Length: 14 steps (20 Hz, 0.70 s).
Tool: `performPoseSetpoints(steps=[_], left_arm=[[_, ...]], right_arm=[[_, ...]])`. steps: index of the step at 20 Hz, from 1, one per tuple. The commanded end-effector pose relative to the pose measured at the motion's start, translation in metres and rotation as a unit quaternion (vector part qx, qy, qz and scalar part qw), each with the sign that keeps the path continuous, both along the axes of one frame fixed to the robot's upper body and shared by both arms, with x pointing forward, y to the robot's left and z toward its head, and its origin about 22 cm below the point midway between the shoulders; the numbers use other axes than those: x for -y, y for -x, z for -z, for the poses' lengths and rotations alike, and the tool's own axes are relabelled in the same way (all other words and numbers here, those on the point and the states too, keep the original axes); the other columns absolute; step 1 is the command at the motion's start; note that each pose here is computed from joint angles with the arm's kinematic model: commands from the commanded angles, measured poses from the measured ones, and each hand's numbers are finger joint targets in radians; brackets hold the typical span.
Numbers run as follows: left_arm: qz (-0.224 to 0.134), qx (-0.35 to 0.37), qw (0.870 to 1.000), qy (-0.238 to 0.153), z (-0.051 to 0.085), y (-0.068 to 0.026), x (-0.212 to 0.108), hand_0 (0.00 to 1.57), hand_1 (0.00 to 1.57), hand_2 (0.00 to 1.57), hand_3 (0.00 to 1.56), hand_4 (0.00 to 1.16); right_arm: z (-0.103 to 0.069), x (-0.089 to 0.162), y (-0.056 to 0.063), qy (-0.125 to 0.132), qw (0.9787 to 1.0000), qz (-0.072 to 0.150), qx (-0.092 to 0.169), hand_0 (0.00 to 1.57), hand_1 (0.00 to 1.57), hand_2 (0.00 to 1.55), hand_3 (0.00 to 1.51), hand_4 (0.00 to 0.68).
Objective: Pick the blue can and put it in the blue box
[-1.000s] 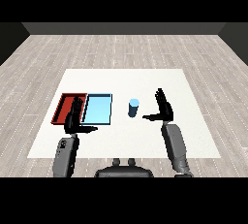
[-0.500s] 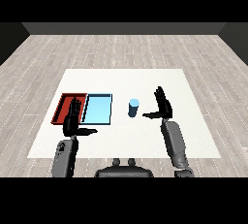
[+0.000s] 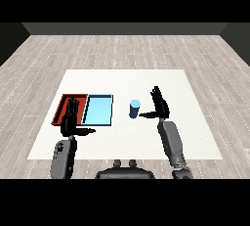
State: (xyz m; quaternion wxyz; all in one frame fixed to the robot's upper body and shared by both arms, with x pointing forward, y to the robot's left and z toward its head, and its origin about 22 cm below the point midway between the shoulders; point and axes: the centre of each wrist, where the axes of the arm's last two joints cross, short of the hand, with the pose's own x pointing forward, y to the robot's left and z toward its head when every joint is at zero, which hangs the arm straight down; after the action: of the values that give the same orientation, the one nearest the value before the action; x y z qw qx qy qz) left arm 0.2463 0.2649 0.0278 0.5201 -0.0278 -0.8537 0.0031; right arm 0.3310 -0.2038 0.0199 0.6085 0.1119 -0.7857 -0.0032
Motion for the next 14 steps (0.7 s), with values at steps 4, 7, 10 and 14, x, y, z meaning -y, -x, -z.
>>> performPoseSetpoints(steps=[4, 7, 10, 14], left_arm=[[-0.003, -0.007, 1.000, 0.010, 0.000, 0.0024, 0.001, 0.00, 0.00, 0.00, 0.00, 0.00], [0.002, 0.007, 1.000, 0.014, -0.002, -0.0170, 0.003, 0.00, 0.00, 0.00, 0.00, 0.00], [0.000, -0.002, 1.000, 0.002, 0.003, 0.0075, -0.009, 0.00, 0.00, 0.00, 0.00, 0.00], [0.007, -0.003, 1.000, 0.011, 0.006, 0.0052, 0.003, 0.00, 0.00, 0.00, 0.00, 0.00]], right_arm=[[-0.012, -0.006, -0.026, -0.037, 0.9991, 0.004, -0.021, 0.00, 0.00, 0.00, 0.00, 0.000], [0.030, -0.035, -0.003, -0.046, 0.9983, 0.002, -0.035, 0.00, 0.00, 0.00, 0.00, 0.000], [0.022, -0.043, -0.007, -0.056, 0.9975, 0.009, -0.042, 0.00, 0.00, 0.00, 0.00, 0.000], [0.017, -0.039, -0.015, -0.062, 0.9968, 0.005, -0.050, 0.00, 0.00, 0.00, 0.00, 0.000]])
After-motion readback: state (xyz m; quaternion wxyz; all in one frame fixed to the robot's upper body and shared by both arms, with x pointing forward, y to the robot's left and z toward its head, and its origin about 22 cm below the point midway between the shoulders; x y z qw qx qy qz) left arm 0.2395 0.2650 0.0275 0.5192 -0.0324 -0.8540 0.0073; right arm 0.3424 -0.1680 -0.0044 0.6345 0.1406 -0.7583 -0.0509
